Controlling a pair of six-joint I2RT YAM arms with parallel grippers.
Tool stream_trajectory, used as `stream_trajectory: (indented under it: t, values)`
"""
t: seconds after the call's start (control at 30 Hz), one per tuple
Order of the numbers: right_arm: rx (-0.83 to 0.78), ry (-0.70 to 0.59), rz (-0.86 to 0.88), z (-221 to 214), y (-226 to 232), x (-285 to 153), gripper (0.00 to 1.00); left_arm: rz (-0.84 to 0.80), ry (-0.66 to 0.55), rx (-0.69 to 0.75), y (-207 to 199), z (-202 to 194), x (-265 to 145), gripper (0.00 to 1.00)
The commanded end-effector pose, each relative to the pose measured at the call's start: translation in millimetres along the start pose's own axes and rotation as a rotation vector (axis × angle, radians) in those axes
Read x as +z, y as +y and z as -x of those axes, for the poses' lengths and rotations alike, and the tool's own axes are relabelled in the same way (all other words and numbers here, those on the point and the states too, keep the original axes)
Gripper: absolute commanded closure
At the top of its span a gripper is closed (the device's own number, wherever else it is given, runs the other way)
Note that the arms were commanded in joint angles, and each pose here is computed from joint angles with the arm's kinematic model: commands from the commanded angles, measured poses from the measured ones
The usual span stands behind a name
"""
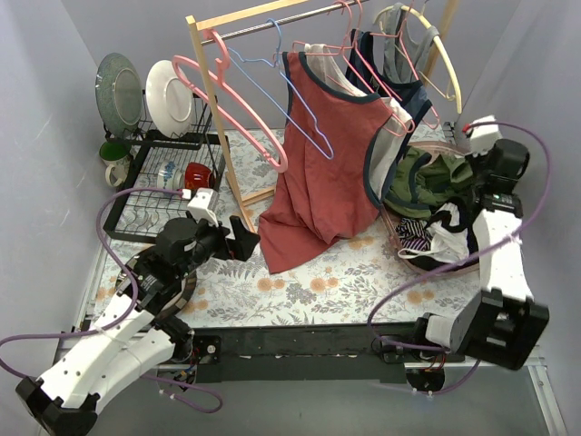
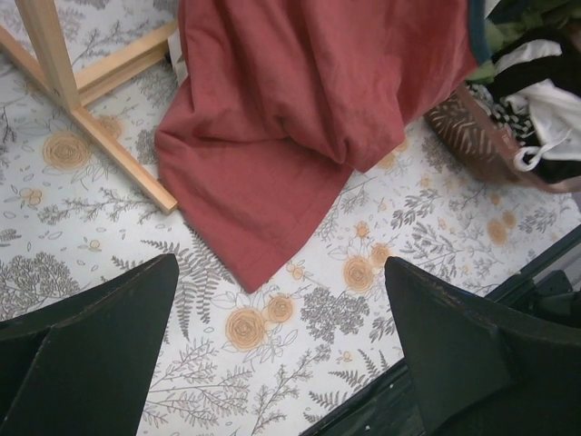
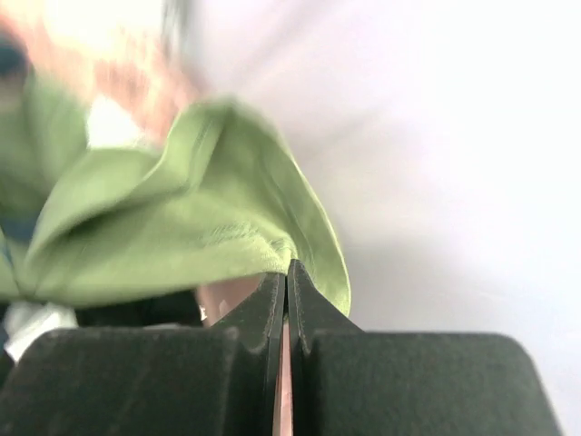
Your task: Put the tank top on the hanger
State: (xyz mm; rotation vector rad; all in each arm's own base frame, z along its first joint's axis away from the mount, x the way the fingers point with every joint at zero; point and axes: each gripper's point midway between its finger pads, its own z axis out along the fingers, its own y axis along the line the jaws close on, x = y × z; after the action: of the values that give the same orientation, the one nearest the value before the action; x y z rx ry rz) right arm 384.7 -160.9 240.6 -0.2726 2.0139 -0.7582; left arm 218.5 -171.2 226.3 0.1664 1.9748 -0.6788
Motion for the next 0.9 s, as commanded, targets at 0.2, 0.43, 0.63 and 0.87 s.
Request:
stream_trajectory:
  t: [0.2,0.43,0.63,0.87]
  values:
    - [0.136,-0.535,-0.155,188,-140,-184,0.99,-0.075,-0.139,0.009,-24,49,-26,0.02]
    - [0.184,-0.740,-0.236,265,-205,-263,0.99,-0.131,-0.140,0.011,-33,48,-33,0.02]
    - [0.264,-1.011,-0.083,307,-197,-336,0.99,-0.295,-0.082,0.057,-59,34,-33,0.02]
    - [0.402,-1.255,0.237,329,-162,-420,0.99,-0.566,-0.077,0.171,-104,40,-37,0.02]
